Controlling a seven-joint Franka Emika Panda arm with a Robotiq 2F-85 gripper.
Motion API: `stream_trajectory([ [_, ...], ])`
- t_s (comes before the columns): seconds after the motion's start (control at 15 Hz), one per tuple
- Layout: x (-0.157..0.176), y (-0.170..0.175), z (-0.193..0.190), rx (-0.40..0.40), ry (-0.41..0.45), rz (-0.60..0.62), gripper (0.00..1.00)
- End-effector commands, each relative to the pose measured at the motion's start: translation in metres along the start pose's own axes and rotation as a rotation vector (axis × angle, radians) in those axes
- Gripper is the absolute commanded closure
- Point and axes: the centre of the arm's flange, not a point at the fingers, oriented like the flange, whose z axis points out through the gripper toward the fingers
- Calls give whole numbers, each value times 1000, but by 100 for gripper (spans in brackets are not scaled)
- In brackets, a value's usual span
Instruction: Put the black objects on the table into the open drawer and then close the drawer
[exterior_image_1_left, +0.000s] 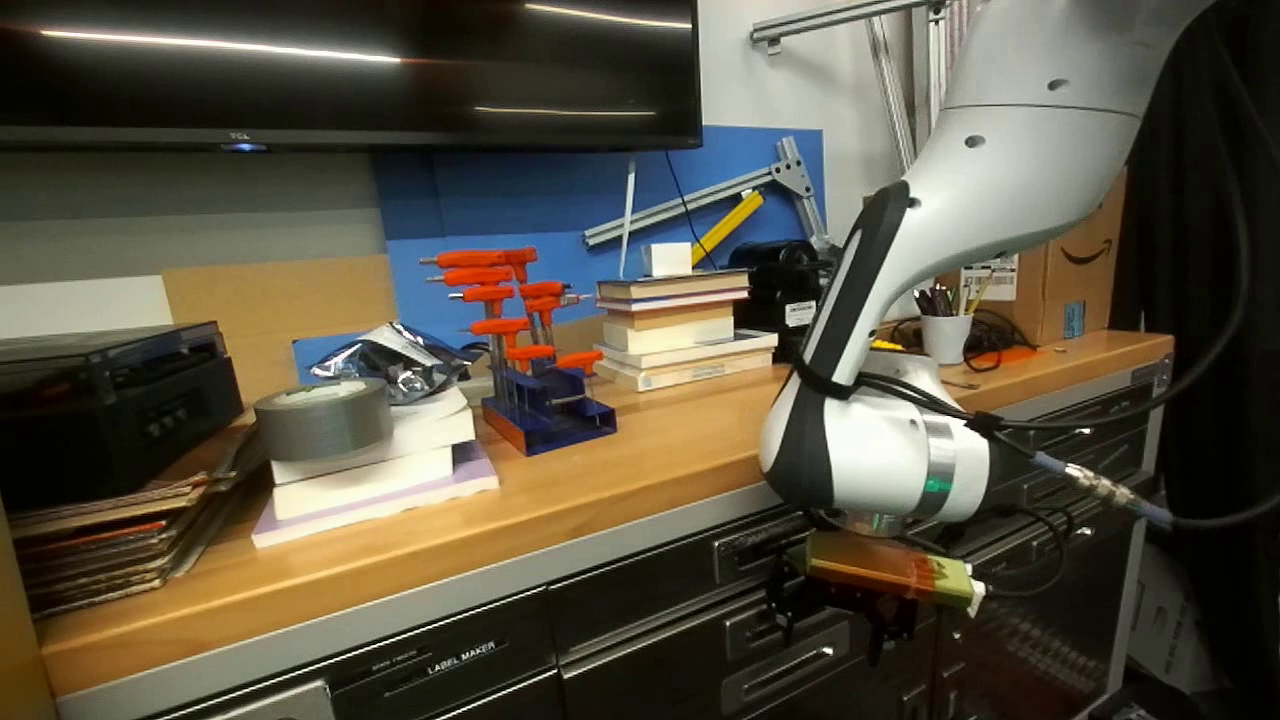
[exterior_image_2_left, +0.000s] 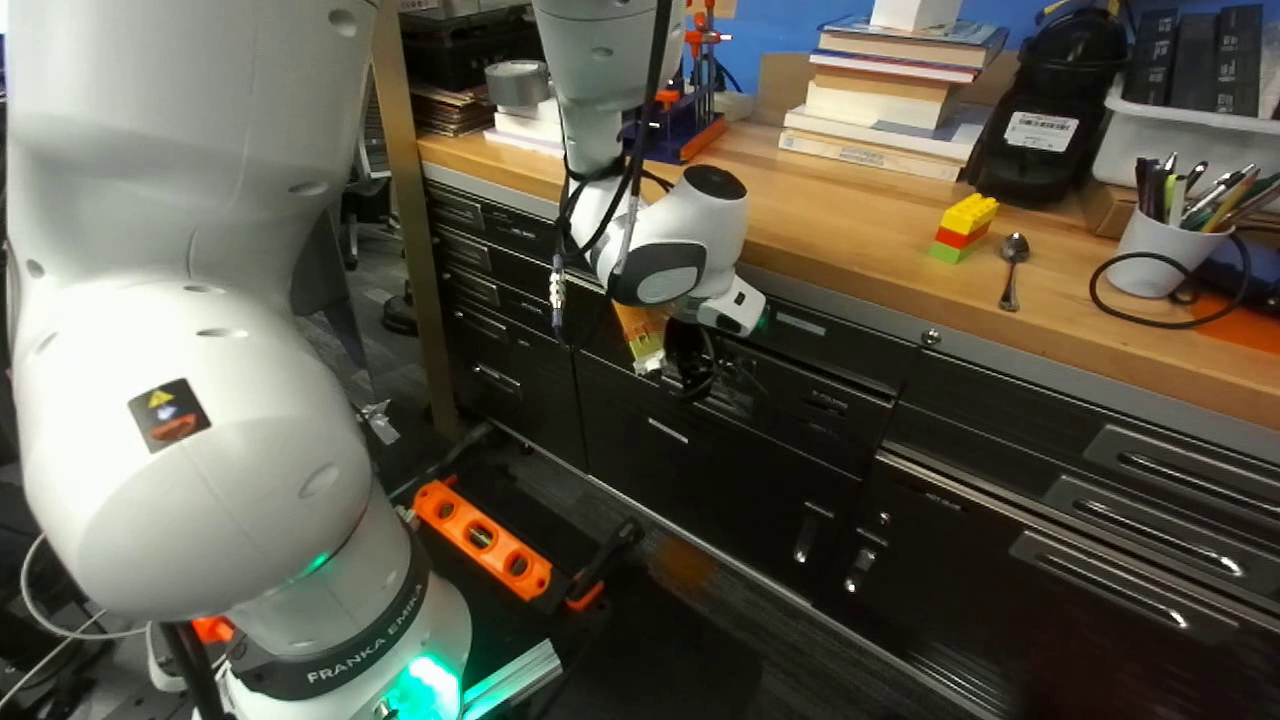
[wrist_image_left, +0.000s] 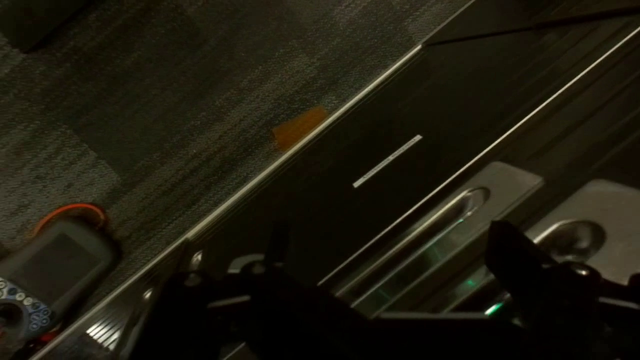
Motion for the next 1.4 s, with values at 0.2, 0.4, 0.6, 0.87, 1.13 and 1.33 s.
stream_trajectory([
  [0.2, -42, 59, -69, -149, -108, -86, 0],
  [0.4, -63, 71, -101, -201, -110, -196, 0],
  [0.6, -83, 71, -138, -225, -38, -342, 0],
  [0.87, -87, 56, -188, -220, 62, -462, 0],
  [1.13, -98, 41, -240, -215, 82, -504, 0],
  [1.33, -112, 38, -273, -238, 64, -526, 0],
])
